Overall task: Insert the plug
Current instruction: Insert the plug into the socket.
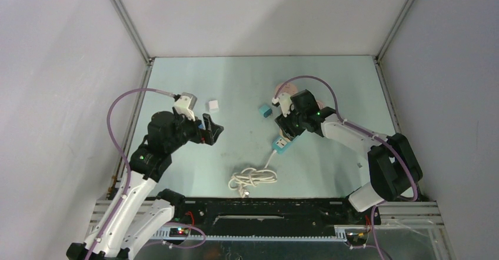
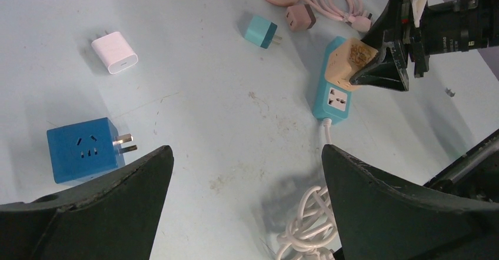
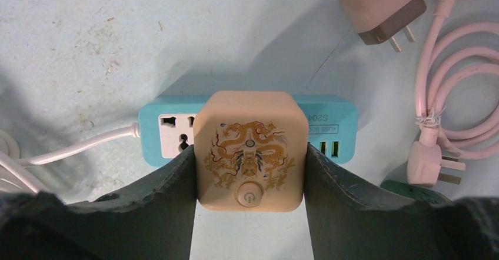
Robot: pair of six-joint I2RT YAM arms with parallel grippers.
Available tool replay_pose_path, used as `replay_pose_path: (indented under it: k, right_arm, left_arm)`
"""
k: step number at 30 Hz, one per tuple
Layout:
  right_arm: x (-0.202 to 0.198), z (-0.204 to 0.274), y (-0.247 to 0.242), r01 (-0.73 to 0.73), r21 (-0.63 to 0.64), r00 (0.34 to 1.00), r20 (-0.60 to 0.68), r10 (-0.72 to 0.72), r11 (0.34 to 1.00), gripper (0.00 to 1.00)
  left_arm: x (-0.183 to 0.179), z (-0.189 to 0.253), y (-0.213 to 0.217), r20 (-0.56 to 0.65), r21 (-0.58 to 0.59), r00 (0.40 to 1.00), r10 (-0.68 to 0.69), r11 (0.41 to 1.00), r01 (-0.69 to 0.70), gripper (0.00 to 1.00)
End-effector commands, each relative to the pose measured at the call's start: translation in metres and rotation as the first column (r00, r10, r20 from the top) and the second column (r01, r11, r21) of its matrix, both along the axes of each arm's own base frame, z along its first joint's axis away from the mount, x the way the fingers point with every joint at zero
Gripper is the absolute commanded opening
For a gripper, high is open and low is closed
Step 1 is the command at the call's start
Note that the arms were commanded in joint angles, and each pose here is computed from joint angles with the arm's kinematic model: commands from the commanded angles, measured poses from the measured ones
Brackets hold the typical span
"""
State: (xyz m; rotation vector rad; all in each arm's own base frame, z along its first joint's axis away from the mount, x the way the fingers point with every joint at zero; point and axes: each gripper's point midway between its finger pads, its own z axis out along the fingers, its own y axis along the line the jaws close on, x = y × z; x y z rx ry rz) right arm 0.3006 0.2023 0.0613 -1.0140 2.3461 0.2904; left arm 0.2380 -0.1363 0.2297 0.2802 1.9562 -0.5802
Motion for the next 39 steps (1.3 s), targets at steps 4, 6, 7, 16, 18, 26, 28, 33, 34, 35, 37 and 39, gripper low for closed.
replay_pose_path:
  k: [4, 6, 7, 16, 18, 26, 28, 33, 34, 35, 37, 39]
  right_arm:
    - [-0.056, -0.052, -0.035, 0.003, -0.161, 0.976, -0.213, -0.038, 0.987, 0.45]
    - [-0.049, -0.036, -0.029, 0.017, -0.117, 0.985, -0.168, -0.036, 0.993, 0.64]
    - [-0.046, -0.027, -0.028, 0.024, -0.096, 0.989, -0.143, -0.038, 0.995, 0.71]
    - [-0.033, 0.044, -0.023, 0.052, 0.049, 0.998, 0.030, -0.053, 0.997, 1.00]
    - [-0.033, 0.057, -0.025, 0.065, 0.073, 0.996, 0.061, -0.069, 0.995, 1.00]
    - [-0.016, 0.102, -0.044, 0.298, 0.296, 0.943, 0.059, -0.329, 0.907, 1.00]
    - [-0.012, 0.106, -0.050, 0.368, 0.383, 0.919, -0.013, -0.394, 0.847, 1.00]
    - [-0.008, 0.103, -0.064, 0.489, 0.498, 0.864, -0.163, -0.477, 0.716, 1.00]
    - [-0.009, 0.101, -0.063, 0.496, 0.511, 0.862, -0.193, -0.468, 0.703, 1.00]
    - [-0.009, 0.099, -0.062, 0.505, 0.515, 0.859, -0.223, -0.460, 0.693, 1.00]
    - [-0.009, 0.095, -0.054, 0.502, 0.530, 0.864, -0.268, -0.427, 0.683, 0.99]
    - [-0.007, 0.088, -0.047, 0.511, 0.542, 0.859, -0.310, -0.407, 0.667, 0.95]
  left_arm:
    - [0.010, 0.013, 0.002, 0.035, -0.032, 0.999, 0.040, 0.999, -0.039, 1.00]
    - [0.010, 0.010, 0.002, 0.025, -0.028, 0.999, 0.038, 0.999, -0.037, 1.00]
    - [0.010, 0.009, 0.001, 0.020, -0.028, 0.999, 0.035, 0.999, -0.034, 1.00]
    - [0.013, 0.007, -0.003, 0.009, -0.052, 1.000, 0.029, 0.998, -0.028, 1.00]
    - [0.014, 0.006, -0.004, 0.006, -0.054, 1.000, 0.028, 0.998, -0.028, 1.00]
    - [0.026, -0.002, -0.028, -0.095, -0.116, 0.995, -0.039, 0.993, 0.027, 0.98]
    - [0.031, -0.002, -0.043, -0.126, -0.158, 0.989, -0.081, 0.986, 0.061, 0.96]
    - [0.040, -0.014, -0.097, -0.211, -0.165, 0.953, -0.216, 0.969, 0.184, 0.94]
    - [0.041, -0.016, -0.112, -0.227, -0.167, 0.940, -0.254, 0.961, 0.219, 0.94]
    - [0.042, -0.018, -0.126, -0.244, -0.177, 0.925, -0.292, 0.951, 0.254, 0.93]
    - [0.044, -0.030, -0.158, -0.286, -0.200, 0.885, -0.367, 0.926, 0.320, 0.92]
    - [0.049, -0.032, -0.187, -0.299, -0.224, 0.852, -0.429, 0.900, 0.375, 0.91]
